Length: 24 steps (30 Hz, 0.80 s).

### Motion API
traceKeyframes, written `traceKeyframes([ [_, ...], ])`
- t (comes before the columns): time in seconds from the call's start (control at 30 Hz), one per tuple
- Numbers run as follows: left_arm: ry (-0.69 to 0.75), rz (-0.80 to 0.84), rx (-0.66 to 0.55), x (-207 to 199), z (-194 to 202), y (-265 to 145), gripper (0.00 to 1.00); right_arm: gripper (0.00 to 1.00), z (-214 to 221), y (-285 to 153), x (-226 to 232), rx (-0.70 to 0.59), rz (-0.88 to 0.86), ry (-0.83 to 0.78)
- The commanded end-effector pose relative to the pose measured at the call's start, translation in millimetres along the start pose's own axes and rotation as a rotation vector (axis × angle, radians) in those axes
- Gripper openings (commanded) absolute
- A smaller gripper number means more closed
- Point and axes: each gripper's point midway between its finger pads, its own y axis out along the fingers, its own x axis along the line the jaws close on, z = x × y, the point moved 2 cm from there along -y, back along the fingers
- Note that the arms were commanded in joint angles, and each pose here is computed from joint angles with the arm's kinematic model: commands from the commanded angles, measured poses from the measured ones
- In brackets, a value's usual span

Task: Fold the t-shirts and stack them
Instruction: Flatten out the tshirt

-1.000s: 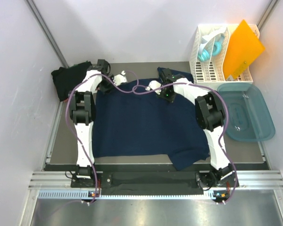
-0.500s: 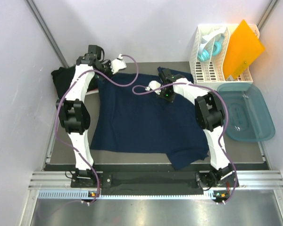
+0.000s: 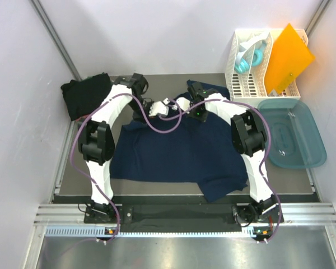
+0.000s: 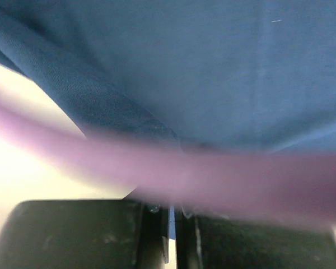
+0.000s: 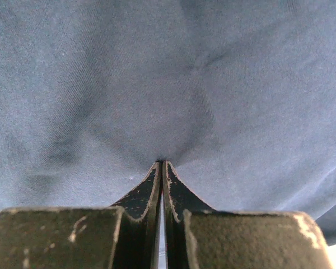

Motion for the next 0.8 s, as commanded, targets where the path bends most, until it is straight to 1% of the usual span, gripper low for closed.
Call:
traceKeyframes([
  [0.0, 0.035, 0.201, 0.014, -60, -5, -13, 0.06, 0.00, 4, 4, -5, 0.025, 0.031, -0.042],
  [0.03, 0.056, 0.218, 0.029, -62, -5, -9, 0.10, 0.00, 4, 4, -6, 0.026, 0.036, -0.048],
  [0.07, 0.056, 0.226, 0.056, -63, -1, -7, 0.17, 0.00, 3, 3, -7, 0.025, 0.039, -0.050],
  [0.1, 0.043, 0.234, 0.066, -63, 0, -3, 0.34, 0.01, 3, 3, -8, 0.027, 0.043, -0.051],
  [0.2, 0.018, 0.197, 0.043, -55, -9, -10, 0.50, 0.04, 5, 3, -10, 0.030, 0.050, -0.052],
  [0.23, 0.015, 0.183, 0.030, -52, -12, -13, 0.61, 0.05, 5, 3, -11, 0.032, 0.053, -0.052],
  [0.27, 0.023, 0.153, 0.011, -46, -18, -19, 0.79, 0.06, 7, 4, -10, 0.037, 0.050, -0.050],
  [0.3, 0.020, 0.137, -0.015, -44, -24, -24, 0.83, 0.06, 7, 4, -10, 0.037, 0.050, -0.050],
  [0.4, 0.029, 0.081, -0.034, -33, -33, -37, 0.82, 0.08, 7, 5, -10, 0.036, 0.051, -0.050],
  [0.47, -0.012, -0.007, -0.028, -12, -29, -41, 0.81, 0.07, 5, 5, -12, 0.031, 0.059, -0.048],
  [0.5, -0.031, -0.027, -0.022, -4, -23, -38, 0.81, 0.07, 6, 5, -12, 0.031, 0.059, -0.045],
  [0.53, -0.093, -0.070, 0.007, 7, -7, -38, 0.80, 0.07, 4, 5, -12, 0.026, 0.064, -0.042],
  [0.57, -0.106, -0.109, 0.005, 20, -2, -34, 0.78, 0.07, 4, 7, -13, 0.025, 0.064, -0.039],
  [0.6, -0.134, -0.079, 0.015, 24, 10, -21, 0.75, 0.07, 4, 7, -12, 0.022, 0.060, -0.035],
  [0.63, -0.168, -0.071, 0.012, 27, 20, -18, 0.70, 0.06, 3, 7, -12, 0.018, 0.058, -0.027],
  [0.67, -0.184, -0.040, 0.012, 25, 21, -19, 0.61, 0.06, 2, 7, -12, 0.016, 0.057, -0.026],
  [0.7, -0.208, 0.023, 0.017, 23, 29, -4, 0.57, 0.06, 3, 7, -11, 0.017, 0.056, -0.026],
  [0.73, -0.199, 0.057, 0.016, 21, 31, -2, 0.55, 0.06, 3, 6, -12, 0.017, 0.058, -0.026],
  [0.77, -0.222, 0.087, 0.004, 17, 28, -1, 0.52, 0.06, 5, 4, -10, 0.022, 0.058, -0.025],
])
